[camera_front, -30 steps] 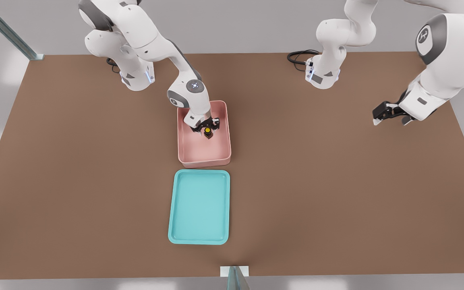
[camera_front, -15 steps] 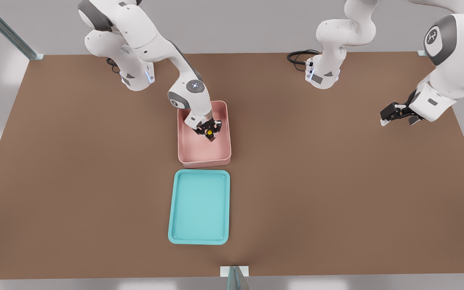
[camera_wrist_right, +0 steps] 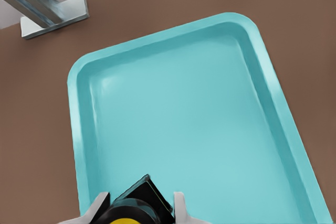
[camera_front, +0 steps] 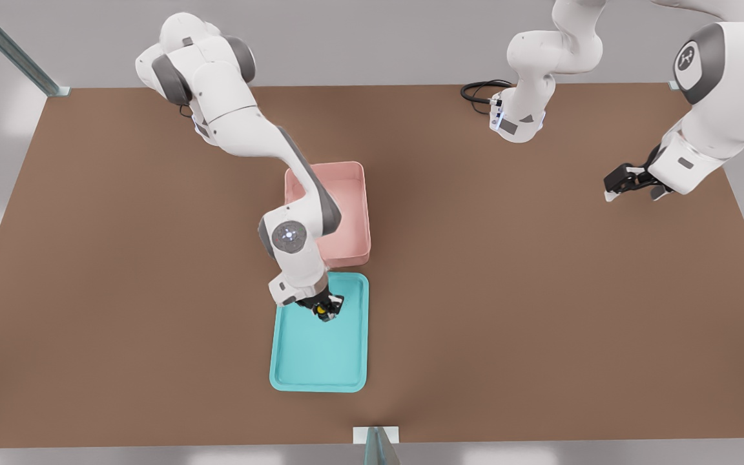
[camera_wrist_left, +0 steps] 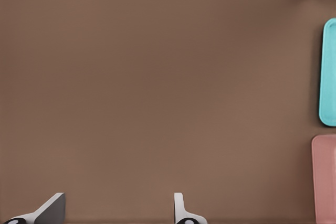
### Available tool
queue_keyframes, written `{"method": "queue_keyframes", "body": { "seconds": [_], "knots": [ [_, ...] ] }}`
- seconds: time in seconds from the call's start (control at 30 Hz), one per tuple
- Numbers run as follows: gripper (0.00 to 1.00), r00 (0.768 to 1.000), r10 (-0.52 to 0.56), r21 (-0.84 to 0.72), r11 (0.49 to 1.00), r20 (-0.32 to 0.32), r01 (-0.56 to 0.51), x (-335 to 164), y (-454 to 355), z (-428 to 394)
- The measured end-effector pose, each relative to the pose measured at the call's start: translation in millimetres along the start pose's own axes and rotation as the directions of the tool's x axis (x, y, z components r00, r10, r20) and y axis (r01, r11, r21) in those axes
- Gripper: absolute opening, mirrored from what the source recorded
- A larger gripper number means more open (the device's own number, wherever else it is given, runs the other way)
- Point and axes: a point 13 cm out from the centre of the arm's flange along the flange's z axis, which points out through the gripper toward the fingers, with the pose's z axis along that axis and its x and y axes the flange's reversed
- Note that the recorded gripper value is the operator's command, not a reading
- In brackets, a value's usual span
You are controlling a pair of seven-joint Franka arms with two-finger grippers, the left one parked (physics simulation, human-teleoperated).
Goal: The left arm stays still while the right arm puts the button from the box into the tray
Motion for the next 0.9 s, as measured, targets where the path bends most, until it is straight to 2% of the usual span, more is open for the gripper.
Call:
{"method": "queue_keyframes", "body": {
  "seconds": [0.07, 0.1, 0.27, 0.37, 0.47, 0.5, 0.57, 0.63, 0.77, 0.9],
  "knots": [
    [0.54, 1.0, -0.019, 0.015, 1.0, -0.023, 0.02, -17, -22, 14],
    [1.0, 0.999, -0.038, 0.015, 0.999, -0.039, 0.038, -20, -28, 19],
    [1.0, 0.982, -0.169, -0.042, 0.985, -0.082, 0.166, -25, -12, -6],
    [1.0, 0.969, -0.247, -0.091, 0.965, -0.025, 0.244, -70, -9, -153],
    [1.0, 0.943, -0.329, -0.06, 0.943, -0.045, 0.326, -69, -39, -254],
    [1.0, 0.938, -0.339, -0.041, 0.941, -0.07, 0.337, -62, -66, -288],
    [1.0, 0.948, -0.294, -0.003, 0.955, -0.119, 0.296, -72, -159, -337],
    [1.0, 0.96, -0.261, 0.056, 0.962, -0.105, 0.267, -97, -236, -380],
    [1.0, 0.939, -0.307, 0.072, 0.945, -0.154, 0.32, -101, -286, -392],
    [1.0, 0.907, -0.376, 0.076, 0.915, -0.187, 0.395, -97, -293, -390]
  ]
}}
